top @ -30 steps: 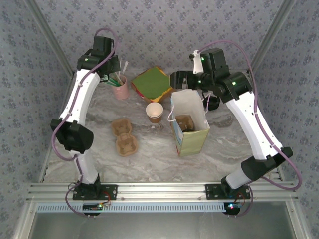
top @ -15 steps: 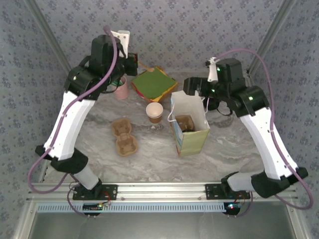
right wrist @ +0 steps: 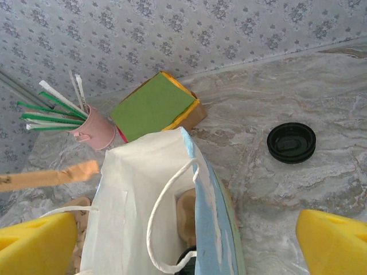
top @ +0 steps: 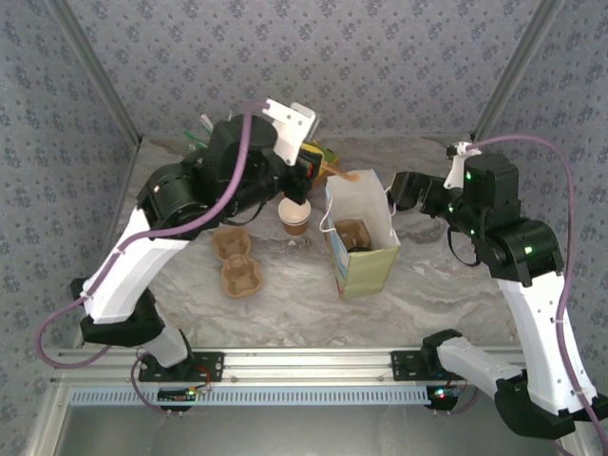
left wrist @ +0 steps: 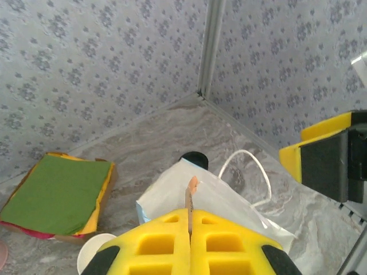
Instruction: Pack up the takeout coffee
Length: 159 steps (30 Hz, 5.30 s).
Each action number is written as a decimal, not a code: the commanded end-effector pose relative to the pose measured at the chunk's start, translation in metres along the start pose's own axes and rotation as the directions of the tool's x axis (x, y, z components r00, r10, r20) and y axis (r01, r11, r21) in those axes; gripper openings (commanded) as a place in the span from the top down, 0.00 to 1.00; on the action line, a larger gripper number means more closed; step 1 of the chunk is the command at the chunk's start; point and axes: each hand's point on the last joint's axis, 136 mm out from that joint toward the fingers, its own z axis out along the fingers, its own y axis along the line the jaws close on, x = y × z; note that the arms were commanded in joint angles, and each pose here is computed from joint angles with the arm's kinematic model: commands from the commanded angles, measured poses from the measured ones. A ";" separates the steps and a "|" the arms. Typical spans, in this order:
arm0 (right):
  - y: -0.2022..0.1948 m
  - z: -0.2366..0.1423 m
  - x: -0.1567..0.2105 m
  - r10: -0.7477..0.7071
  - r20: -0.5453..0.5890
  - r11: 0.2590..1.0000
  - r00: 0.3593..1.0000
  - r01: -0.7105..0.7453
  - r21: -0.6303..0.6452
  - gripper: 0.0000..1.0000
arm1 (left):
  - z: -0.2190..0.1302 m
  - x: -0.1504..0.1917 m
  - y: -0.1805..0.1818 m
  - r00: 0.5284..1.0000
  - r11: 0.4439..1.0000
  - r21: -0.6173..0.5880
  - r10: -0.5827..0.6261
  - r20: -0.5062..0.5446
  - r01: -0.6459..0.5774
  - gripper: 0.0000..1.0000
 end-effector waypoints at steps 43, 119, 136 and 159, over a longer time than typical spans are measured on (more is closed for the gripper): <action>0.039 0.085 -0.041 -0.092 -0.166 0.989 0.982 0.071 -0.127 0.00 | 0.233 0.115 0.243 0.911 0.900 -0.402 -0.301 -0.283 0.172 0.34; 0.061 0.145 0.002 -0.125 -0.368 0.975 0.921 0.046 -0.215 0.00 | 0.303 0.169 0.309 0.913 0.879 -0.461 -0.280 -0.297 0.120 1.00; 0.044 0.126 -0.013 -0.095 -0.278 0.987 0.956 0.055 -0.150 0.00 | 0.225 0.073 0.246 0.955 0.915 -0.370 -0.238 -0.180 0.158 1.00; -0.008 0.056 -0.001 0.028 -0.141 0.999 0.990 -0.033 -0.030 0.00 | 0.103 0.017 0.071 0.953 0.838 -0.455 0.243 -0.181 -0.300 1.00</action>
